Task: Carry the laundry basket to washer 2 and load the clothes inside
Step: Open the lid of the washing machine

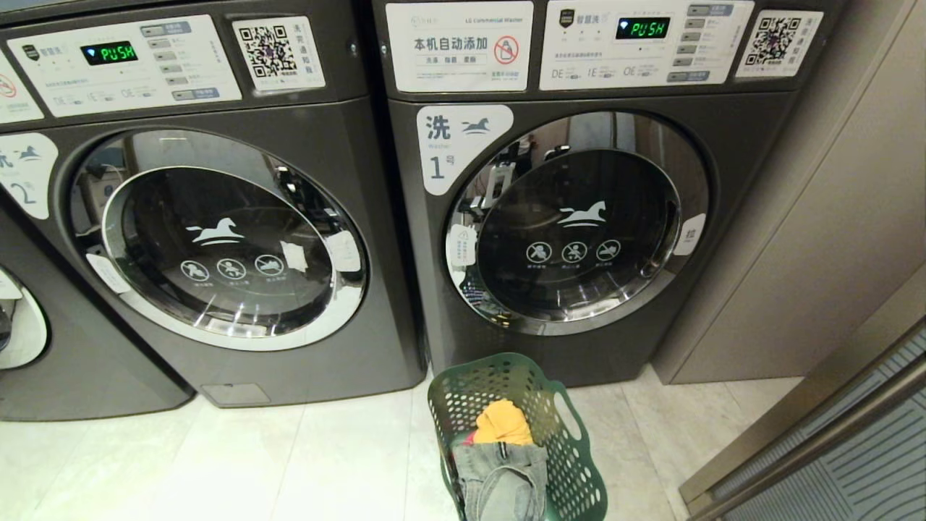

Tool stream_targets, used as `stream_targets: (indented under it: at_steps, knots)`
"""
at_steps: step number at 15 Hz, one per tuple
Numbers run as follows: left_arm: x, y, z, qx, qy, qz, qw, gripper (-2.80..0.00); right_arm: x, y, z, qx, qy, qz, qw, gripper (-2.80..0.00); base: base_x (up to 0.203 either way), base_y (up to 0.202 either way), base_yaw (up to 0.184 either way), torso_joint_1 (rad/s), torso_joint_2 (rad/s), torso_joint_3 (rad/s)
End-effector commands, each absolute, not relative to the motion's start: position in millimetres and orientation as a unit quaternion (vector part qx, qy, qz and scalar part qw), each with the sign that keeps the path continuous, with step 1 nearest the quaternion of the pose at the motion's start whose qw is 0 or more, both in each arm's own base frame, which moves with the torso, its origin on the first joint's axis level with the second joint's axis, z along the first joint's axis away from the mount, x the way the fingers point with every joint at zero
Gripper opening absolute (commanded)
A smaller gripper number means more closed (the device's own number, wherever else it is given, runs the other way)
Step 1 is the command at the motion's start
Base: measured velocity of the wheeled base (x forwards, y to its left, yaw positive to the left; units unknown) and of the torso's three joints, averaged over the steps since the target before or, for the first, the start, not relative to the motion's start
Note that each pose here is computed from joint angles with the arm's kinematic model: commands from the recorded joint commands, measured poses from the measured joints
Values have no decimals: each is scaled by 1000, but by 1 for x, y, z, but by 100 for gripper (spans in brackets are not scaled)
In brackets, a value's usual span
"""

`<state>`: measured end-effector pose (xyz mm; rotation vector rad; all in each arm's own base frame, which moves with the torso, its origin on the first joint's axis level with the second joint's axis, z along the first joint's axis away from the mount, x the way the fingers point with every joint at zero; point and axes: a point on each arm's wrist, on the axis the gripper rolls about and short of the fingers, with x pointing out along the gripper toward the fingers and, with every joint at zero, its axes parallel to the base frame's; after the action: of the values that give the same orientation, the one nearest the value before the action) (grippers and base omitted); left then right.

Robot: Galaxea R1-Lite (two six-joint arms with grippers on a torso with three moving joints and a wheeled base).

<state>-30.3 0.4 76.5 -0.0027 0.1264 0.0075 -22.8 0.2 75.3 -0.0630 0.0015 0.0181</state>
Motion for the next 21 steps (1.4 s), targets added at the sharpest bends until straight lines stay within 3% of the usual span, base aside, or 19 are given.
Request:
stream_targets:
  at_steps: [1,8,16,18,21]
  knots:
    - [-30,0,76,-1,64,3,998,-280,-23,0,75,-31,1,9,999,-280,0,0,0,5,0,-183]
    - [-30,0,76,-1,64,4,998,-280,-23,0,75,-32,1,9,999,-280,0,0,0,3,3,-181]
    - [-30,0,76,2,65,2,998,-280,-23,0,75,-36,2,13,999,-280,0,0,0,1,0,-13]
    - [-34,0,90,1,35,2,999,-280,-23,0,75,-36,2,13,999,-280,0,0,0,0,0,0]
    - [-49,0,147,1,-34,-6,999,-280,-23,0,75,-36,3,10,999,-280,0,0,0,0,0,0]
